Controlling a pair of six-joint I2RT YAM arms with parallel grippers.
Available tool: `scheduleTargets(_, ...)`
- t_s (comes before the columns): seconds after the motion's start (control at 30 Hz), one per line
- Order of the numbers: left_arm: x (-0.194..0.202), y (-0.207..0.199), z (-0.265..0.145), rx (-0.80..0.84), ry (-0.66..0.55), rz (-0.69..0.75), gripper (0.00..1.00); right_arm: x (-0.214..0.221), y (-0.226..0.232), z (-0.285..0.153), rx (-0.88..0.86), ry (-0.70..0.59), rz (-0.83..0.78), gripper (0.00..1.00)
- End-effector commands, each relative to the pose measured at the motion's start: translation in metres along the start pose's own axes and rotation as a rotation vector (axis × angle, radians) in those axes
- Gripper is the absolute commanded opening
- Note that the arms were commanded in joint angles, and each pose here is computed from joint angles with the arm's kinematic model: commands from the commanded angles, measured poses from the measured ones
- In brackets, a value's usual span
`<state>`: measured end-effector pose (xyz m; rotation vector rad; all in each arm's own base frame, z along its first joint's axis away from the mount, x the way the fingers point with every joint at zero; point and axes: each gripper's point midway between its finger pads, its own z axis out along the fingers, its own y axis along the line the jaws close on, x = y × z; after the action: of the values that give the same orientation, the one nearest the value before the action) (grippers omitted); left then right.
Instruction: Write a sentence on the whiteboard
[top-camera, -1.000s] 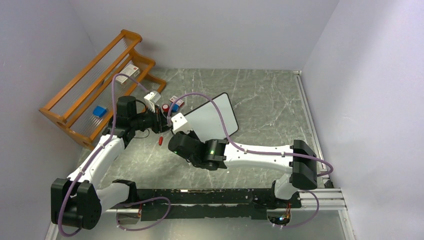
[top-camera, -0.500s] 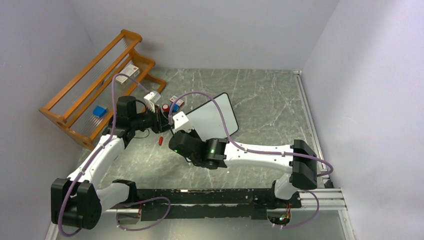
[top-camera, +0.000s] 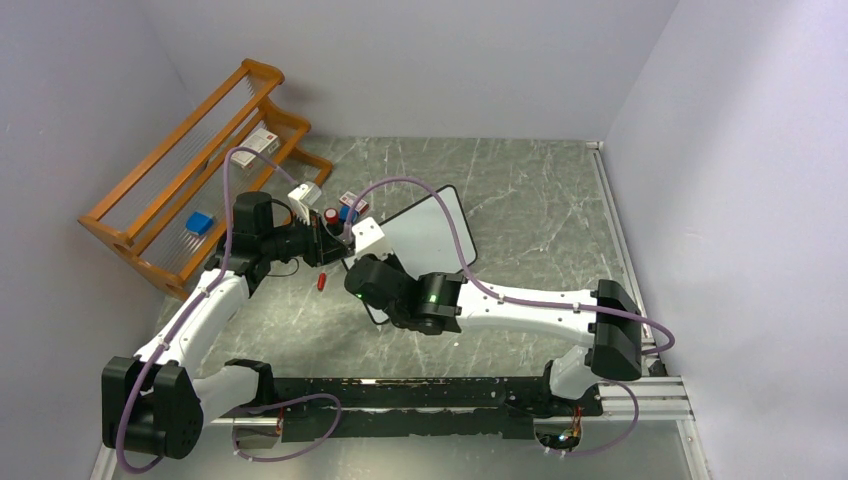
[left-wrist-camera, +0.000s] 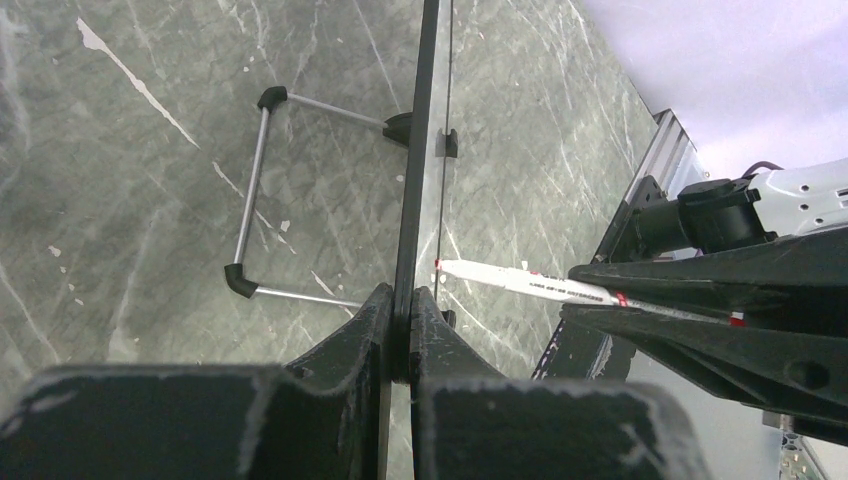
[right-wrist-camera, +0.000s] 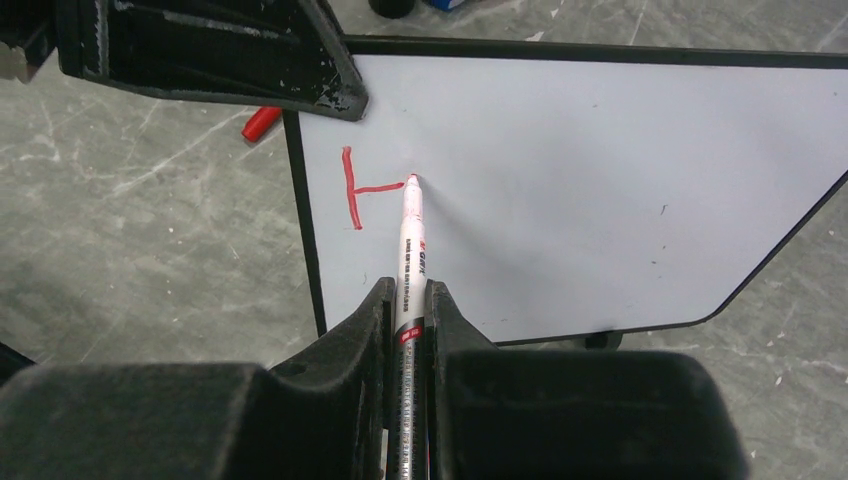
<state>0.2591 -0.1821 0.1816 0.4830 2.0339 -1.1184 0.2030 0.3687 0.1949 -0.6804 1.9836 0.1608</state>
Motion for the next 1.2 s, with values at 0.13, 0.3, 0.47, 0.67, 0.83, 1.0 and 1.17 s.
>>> scheduleTargets(0.13,0.006,0.007,0.001,-0.017,0.006,-0.009,0.05,-0.018,-0.007,-0.004,0.003,-0.051,0.036,0.0)
scheduleTargets(0.3,0.006,0.007,0.001,-0.016,0.008,-0.011,0.05,-0.024,-0.005,-0.003,-0.005,-0.062,0.038,0.0)
scheduleTargets(0.47,0.006,0.007,0.001,-0.015,0.008,-0.009,0.05,-0.027,-0.004,0.0,-0.004,-0.065,0.032,0.0)
scheduleTargets(0.67,0.006,0.007,0.002,-0.013,0.009,-0.011,0.05,-0.03,-0.002,0.001,-0.012,-0.07,0.033,0.0)
scheduleTargets(0.83,0.006,0.007,0.002,-0.012,0.01,-0.013,0.05,-0.032,0.0,0.003,-0.021,-0.072,0.033,0.0)
scheduleTargets(1.0,0.006,0.007,0.002,-0.013,0.01,-0.011,0.05,-0.031,0.001,0.005,-0.019,-0.066,0.028,0.0)
scheduleTargets(1.17,0.006,0.007,0.002,-0.016,0.01,-0.011,0.05,-0.026,-0.001,0.008,-0.006,-0.052,0.022,0.0)
